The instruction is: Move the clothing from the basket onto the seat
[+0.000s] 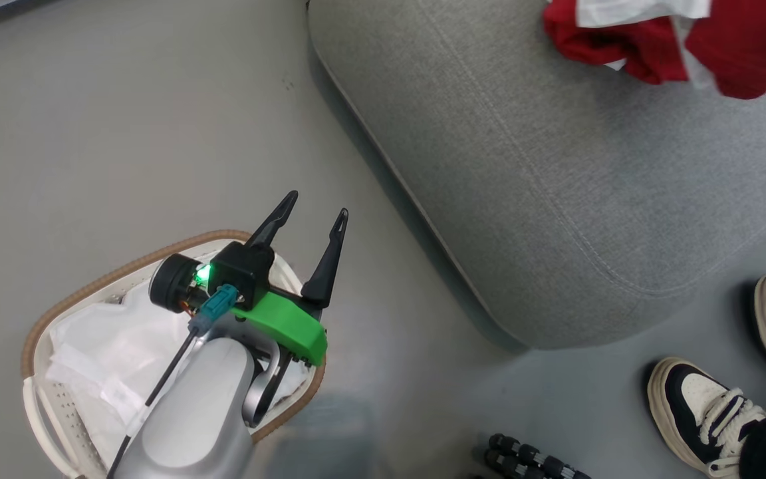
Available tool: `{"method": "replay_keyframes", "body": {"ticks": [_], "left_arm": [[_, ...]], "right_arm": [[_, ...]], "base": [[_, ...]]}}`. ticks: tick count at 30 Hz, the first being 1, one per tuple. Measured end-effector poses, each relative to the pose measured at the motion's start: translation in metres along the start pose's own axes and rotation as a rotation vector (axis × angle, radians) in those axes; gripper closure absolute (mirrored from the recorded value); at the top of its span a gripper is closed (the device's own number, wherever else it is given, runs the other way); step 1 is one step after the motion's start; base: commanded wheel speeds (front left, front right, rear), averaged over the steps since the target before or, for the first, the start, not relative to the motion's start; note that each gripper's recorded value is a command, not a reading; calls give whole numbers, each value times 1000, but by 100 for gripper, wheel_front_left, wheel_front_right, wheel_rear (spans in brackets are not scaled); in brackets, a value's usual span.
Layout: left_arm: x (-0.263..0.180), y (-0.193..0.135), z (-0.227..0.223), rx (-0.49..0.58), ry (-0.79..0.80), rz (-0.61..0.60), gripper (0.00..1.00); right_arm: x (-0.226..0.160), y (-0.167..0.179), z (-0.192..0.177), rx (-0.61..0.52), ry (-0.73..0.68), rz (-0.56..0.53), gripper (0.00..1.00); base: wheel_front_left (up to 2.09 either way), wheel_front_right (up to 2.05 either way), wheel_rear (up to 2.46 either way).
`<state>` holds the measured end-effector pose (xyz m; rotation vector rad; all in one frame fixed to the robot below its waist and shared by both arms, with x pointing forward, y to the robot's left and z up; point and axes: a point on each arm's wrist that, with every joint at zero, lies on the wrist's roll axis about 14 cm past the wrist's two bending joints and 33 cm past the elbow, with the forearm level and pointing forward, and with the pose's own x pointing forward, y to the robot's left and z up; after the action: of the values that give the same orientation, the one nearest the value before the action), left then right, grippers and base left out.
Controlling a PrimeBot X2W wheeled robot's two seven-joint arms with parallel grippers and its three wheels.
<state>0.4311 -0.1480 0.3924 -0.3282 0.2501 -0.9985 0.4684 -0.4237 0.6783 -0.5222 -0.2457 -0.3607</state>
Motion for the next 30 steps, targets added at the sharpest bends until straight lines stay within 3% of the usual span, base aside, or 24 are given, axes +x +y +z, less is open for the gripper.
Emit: {"method": "replay_keyframes", "body": {"ticks": [7, 9, 10, 17, 30], "left_arm": [[-6, 25, -6, -12, 3, 56, 0], [-9, 31, -8, -17, 7, 72, 0], [-10, 35, -10, -21, 10, 82, 0], [-19, 55, -17, -31, 22, 140, 0], [-35, 58, -6, -23, 18, 205, 0]], "right_arm": [[10, -17, -41, 18, 89, -103, 100], [10, -16, -53, 39, 112, -127, 55], [7, -11, -63, 43, 137, -127, 2], [-28, 21, -122, 104, 286, -128, 0], [-115, 59, -159, 211, 445, -101, 0]], "base": [[0, 0, 0], [0, 0, 0], [0, 0, 0], [0, 0, 0], [0, 0, 0]]}}
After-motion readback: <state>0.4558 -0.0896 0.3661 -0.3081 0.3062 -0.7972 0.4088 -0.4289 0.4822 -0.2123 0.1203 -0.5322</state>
